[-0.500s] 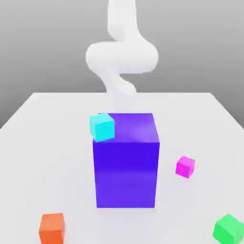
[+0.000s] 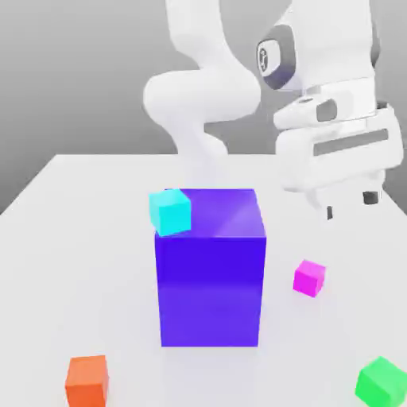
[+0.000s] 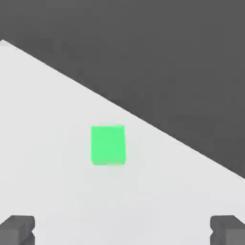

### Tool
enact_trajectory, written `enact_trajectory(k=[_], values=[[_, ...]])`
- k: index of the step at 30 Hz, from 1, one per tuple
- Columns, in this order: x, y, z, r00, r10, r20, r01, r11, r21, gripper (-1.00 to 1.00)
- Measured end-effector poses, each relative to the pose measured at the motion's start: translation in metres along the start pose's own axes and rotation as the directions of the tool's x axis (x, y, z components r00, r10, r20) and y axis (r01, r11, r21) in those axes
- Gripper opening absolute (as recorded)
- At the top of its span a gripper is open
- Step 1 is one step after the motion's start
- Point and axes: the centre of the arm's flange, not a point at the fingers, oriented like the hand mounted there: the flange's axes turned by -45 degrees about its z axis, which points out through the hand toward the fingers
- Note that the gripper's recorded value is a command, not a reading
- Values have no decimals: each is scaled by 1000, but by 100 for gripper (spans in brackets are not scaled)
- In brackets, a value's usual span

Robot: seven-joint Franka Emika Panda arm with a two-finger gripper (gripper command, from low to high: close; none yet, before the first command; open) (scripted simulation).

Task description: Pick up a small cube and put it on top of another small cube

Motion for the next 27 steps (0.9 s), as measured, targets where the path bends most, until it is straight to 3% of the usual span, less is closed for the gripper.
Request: enact_trajectory(k=[7,16,17,27], values=[[-96,-76,96,946,-258,197,248,966,73,0],[-118,-83,157,937,-280,210,267,960,86,0],[-120,-83,162,937,-279,212,268,960,83,-100],[-114,-83,146,937,-280,208,268,959,88,-100]])
